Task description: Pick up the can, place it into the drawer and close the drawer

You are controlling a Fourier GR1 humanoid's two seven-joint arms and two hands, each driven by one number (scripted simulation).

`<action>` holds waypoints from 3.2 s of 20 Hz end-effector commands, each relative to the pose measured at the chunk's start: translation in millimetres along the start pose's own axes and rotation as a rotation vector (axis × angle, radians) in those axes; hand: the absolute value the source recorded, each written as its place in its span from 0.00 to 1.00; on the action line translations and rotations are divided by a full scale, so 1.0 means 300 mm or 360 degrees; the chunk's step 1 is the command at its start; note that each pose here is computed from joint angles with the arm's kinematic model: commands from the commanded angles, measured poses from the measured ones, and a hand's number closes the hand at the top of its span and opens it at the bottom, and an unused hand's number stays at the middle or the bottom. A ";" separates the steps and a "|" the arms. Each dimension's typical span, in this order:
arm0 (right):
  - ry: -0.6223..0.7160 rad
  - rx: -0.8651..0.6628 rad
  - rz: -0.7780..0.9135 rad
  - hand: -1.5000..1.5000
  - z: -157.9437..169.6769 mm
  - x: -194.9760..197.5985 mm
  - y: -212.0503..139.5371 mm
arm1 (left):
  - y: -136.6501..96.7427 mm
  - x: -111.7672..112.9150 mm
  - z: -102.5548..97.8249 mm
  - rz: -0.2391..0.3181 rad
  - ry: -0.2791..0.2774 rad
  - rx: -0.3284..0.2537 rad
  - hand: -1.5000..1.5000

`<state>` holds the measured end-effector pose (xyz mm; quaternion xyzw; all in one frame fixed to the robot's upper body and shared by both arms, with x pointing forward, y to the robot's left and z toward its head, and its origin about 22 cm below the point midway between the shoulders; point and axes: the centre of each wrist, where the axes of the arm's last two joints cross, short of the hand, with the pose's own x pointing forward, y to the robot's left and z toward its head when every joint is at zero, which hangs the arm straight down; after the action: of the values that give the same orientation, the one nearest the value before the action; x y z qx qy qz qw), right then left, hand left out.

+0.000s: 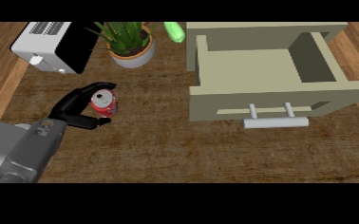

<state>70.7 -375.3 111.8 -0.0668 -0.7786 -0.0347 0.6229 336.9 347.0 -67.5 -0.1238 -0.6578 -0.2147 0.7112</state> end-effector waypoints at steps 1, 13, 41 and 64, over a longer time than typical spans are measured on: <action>0.0016 -0.0032 -0.0028 0.00 -0.018 -0.019 -0.032 | -0.032 -0.006 -0.030 0.0191 -0.0018 -0.0230 1.00; 0.0019 -0.0059 0.0011 0.00 0.033 0.019 0.014 | -0.158 -0.108 -0.016 0.0579 -0.0169 0.0369 1.00; 0.0024 -0.0119 -0.0020 0.00 0.047 0.007 0.040 | -0.457 0.616 -0.290 0.0531 -0.0464 0.0700 1.00; -0.0022 -0.0064 -0.0063 0.00 -0.014 0.025 0.074 | -0.699 1.050 -0.551 0.0414 -0.0471 0.0697 1.00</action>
<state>75.1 -363.0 116.3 -0.0660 -0.7788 -0.0589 0.6210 395.4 56.6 192.3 -0.0853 -0.7629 0.0450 0.6393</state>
